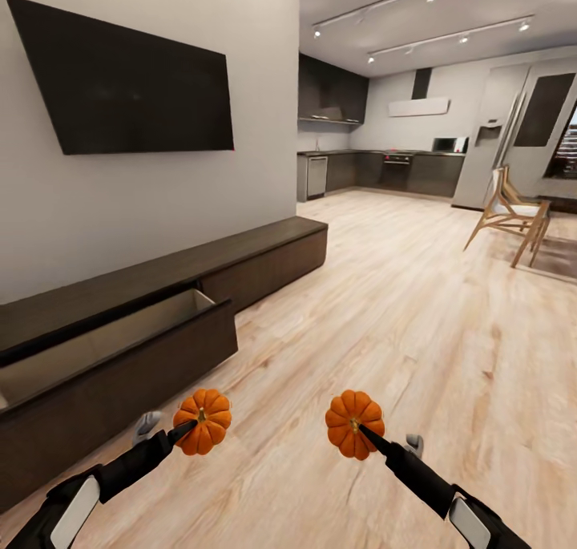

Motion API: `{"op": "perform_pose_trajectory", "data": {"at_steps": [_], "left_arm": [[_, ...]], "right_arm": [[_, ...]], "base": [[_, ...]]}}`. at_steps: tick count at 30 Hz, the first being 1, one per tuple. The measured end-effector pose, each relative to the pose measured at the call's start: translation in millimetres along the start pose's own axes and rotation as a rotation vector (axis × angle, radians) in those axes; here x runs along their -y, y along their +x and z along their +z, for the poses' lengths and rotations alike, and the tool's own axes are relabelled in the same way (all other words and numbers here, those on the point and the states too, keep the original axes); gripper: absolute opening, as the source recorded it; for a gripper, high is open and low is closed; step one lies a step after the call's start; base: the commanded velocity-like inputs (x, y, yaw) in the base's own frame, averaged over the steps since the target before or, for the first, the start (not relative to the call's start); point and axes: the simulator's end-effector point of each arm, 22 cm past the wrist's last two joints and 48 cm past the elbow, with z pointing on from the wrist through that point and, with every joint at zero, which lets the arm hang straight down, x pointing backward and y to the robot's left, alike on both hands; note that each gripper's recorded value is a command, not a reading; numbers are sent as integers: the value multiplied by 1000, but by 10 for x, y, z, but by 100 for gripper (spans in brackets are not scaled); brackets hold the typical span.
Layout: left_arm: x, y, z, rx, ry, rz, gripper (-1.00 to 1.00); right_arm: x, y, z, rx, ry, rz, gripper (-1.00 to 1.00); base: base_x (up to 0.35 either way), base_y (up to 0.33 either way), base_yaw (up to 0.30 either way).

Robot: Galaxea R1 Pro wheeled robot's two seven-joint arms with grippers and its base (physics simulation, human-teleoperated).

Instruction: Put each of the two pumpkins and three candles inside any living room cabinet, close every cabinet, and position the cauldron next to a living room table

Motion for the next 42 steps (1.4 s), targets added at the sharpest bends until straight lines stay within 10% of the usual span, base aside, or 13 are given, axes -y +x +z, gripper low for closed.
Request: {"op": "perform_pose_trajectory", "data": {"at_steps": [42], "left_arm": [[22, -20, -2, 7, 11, -8, -100]], "right_arm": [[8, 2, 0, 0, 3, 0, -100]], "base": [[226, -93, 288]]}}
